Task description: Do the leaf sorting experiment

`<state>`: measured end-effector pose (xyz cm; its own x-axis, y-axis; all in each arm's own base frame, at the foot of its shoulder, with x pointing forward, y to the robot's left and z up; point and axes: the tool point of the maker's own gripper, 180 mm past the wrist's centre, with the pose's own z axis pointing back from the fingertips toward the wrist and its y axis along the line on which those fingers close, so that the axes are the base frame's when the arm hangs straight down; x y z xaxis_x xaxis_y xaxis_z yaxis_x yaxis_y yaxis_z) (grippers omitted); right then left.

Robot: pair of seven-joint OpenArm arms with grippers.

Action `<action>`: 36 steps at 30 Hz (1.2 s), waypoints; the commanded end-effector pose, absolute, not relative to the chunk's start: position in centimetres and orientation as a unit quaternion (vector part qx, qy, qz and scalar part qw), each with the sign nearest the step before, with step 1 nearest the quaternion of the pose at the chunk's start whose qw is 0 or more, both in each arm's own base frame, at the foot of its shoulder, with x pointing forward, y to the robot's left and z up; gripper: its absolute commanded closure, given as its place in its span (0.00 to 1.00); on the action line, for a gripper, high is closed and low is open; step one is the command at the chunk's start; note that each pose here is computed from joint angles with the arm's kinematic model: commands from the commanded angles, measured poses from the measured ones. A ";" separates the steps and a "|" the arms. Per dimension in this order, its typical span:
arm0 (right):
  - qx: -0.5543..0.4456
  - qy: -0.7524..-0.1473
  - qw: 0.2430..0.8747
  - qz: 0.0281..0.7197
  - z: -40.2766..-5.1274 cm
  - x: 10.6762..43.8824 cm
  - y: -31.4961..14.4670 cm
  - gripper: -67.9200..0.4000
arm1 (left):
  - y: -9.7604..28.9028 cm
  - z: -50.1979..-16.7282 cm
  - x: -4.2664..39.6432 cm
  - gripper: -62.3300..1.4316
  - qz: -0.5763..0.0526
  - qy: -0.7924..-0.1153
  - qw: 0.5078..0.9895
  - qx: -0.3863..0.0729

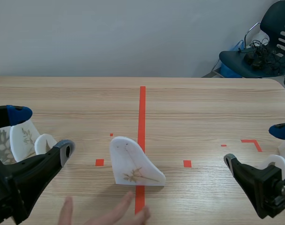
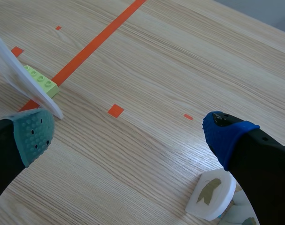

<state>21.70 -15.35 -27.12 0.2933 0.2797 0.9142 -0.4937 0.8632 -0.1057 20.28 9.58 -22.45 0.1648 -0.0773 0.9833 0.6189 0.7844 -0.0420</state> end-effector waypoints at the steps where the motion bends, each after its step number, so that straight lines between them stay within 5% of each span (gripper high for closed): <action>1: 0.103 -0.555 0.788 0.245 -26.2 22.1 -14.9 0.00 | 8.9 -22.4 20.0 0.00 -0.245 -0.594 0.728 -0.238; 14: 0.103 -0.555 0.788 0.245 -26.2 22.1 -14.9 0.00 | 7.7 -28.6 19.3 0.00 -0.256 -0.522 0.770 -0.261; 36: 0.103 -0.556 0.788 0.241 -26.2 22.1 -14.8 0.00 | -0.1 -35.9 22.2 0.00 -0.294 -0.524 0.731 -0.323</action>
<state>21.68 -15.33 -27.13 0.2946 0.2756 0.9150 -0.4906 0.8653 -0.1027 21.76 0.58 -37.18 0.3140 -0.1203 0.9418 0.7603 0.6260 -0.1735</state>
